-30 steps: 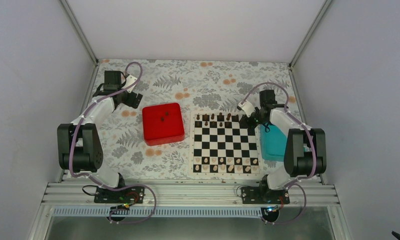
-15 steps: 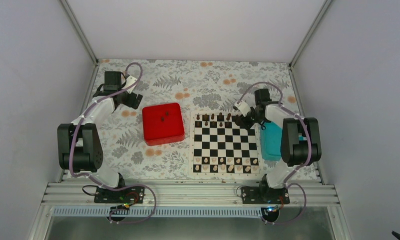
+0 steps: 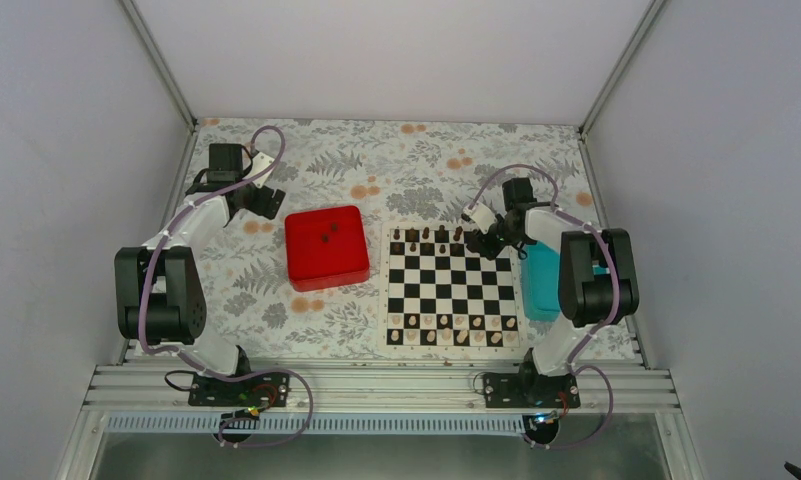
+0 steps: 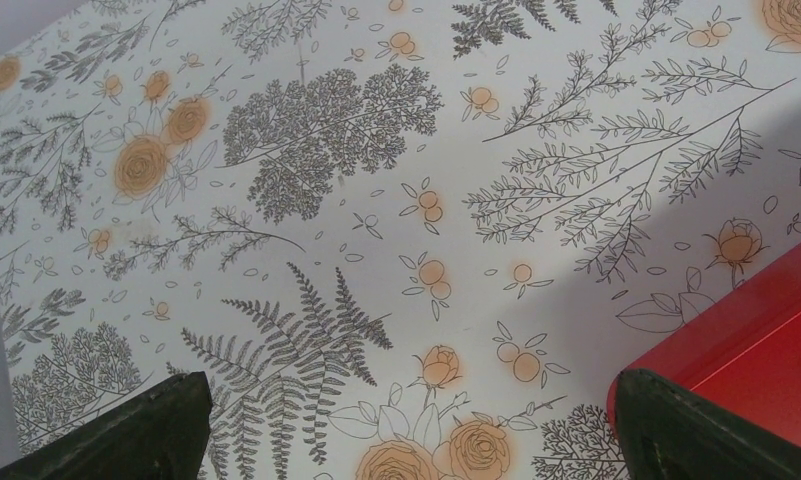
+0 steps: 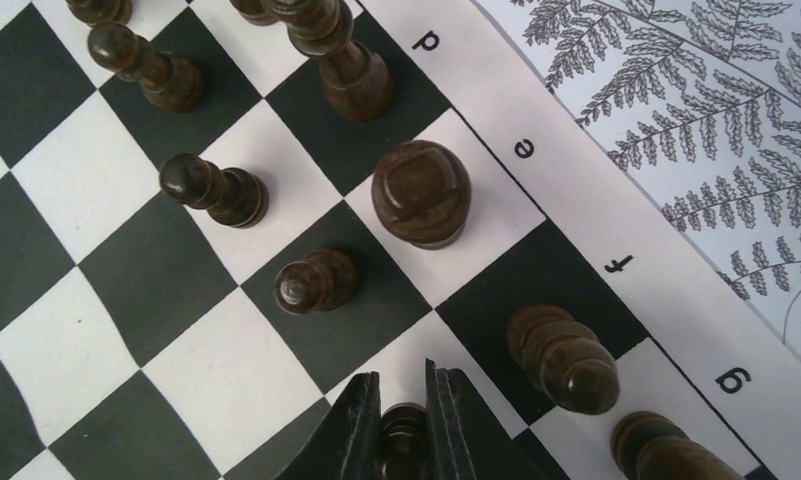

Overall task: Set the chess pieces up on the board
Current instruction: Place the chess piece on the chessboard.

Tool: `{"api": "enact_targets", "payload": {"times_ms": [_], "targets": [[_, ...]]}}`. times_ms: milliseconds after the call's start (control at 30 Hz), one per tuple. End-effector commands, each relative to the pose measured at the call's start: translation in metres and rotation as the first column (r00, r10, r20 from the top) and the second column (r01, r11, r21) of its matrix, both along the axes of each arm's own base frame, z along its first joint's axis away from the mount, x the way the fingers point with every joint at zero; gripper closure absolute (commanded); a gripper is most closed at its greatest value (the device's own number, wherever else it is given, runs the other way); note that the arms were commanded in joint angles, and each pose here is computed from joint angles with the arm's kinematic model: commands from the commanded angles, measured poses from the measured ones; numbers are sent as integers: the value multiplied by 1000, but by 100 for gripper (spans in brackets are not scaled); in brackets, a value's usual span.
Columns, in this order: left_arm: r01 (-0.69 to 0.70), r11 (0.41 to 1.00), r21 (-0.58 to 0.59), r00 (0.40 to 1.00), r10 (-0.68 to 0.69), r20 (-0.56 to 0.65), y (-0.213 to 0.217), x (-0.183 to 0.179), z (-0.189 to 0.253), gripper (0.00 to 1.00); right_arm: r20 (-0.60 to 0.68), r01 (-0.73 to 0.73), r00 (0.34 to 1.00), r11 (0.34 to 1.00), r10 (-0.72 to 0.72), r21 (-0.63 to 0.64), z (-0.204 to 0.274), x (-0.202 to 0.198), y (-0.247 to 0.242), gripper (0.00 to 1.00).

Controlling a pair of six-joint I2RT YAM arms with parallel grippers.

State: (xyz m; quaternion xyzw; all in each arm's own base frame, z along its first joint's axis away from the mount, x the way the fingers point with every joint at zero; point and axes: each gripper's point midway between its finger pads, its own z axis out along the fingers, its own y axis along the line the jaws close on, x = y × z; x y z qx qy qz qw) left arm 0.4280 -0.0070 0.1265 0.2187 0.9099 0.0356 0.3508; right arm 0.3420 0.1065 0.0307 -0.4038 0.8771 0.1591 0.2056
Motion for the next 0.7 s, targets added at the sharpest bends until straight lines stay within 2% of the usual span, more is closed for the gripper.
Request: {"api": "enact_targets", "payload": {"times_ms": [0,67,233,367,433,533,667], "targets": [[2,1000,-5,1000,-1,31,1,0,8,0,25,-2,1000,1000,2,-1,-1,8,4,88],[5,1000,-8,999,-5,32,1,0,9,1,24,0,1000,1000,0,-5,-3,9,3,86],[15,1000,-15,999,-15,33,-1,-1,11,1,25,-2,1000,1000,2,1,-1,7,4,72],[21,1000,-19,999,-21,27,-2,-3,9,1,38,-2,999,1000,2,1,8,6,3,68],[22,1000,-20,999,-22,29,-3,-3,10,1,52,-8,999,1000,8,5,20,5,4,68],[28,999,-23,999,-27,32,-3,-3,12,1,112,-38,993,998,33,42,63,5,12,66],[38,999,-34,999,-37,34,-6,-3,12,1,159,-114,982,992,104,51,118,1,42,58]]}}
